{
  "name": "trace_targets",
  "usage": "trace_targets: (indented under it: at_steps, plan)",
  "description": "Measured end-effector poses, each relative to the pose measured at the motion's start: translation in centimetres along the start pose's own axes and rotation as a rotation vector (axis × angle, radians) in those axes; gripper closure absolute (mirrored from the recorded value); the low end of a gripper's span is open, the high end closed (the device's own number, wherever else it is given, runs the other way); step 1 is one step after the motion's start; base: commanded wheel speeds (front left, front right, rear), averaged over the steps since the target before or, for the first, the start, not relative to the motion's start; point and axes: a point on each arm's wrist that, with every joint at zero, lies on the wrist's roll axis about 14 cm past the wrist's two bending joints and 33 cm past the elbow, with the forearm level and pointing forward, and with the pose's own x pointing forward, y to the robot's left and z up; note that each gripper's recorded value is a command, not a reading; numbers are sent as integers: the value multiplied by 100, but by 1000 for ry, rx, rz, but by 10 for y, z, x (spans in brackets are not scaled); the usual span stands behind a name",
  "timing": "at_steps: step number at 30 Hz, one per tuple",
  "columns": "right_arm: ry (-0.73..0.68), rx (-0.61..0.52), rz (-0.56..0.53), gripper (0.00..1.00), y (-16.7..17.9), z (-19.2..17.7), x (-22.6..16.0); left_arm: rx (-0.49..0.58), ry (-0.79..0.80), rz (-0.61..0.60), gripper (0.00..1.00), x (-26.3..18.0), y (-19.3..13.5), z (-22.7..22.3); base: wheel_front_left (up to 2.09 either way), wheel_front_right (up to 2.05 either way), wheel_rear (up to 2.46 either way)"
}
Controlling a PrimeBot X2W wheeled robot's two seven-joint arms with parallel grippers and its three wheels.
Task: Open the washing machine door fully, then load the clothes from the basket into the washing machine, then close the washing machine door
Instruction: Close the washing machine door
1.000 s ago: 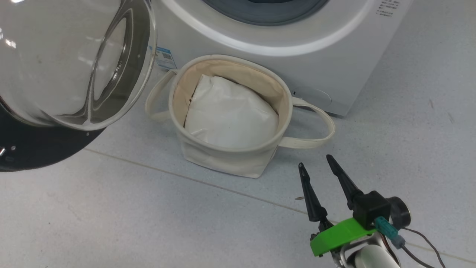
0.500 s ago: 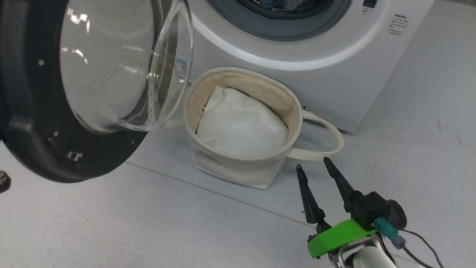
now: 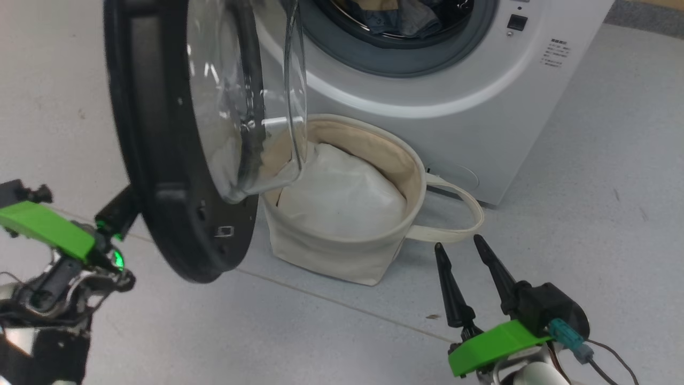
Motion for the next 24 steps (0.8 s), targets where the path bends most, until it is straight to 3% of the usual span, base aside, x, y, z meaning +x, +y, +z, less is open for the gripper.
trace_targets:
  at_steps: [12, 24]
  plan:
    - [-18, -5, -104, 0, -26, 9, -23, -79, 275, -103, 100, 46, -23, -118, 0, 0, 0]
    - [-49, -19, -291, 0, -71, 22, -64, -224, 344, -136, 100, 105, -41, -163, 0, 0, 0]
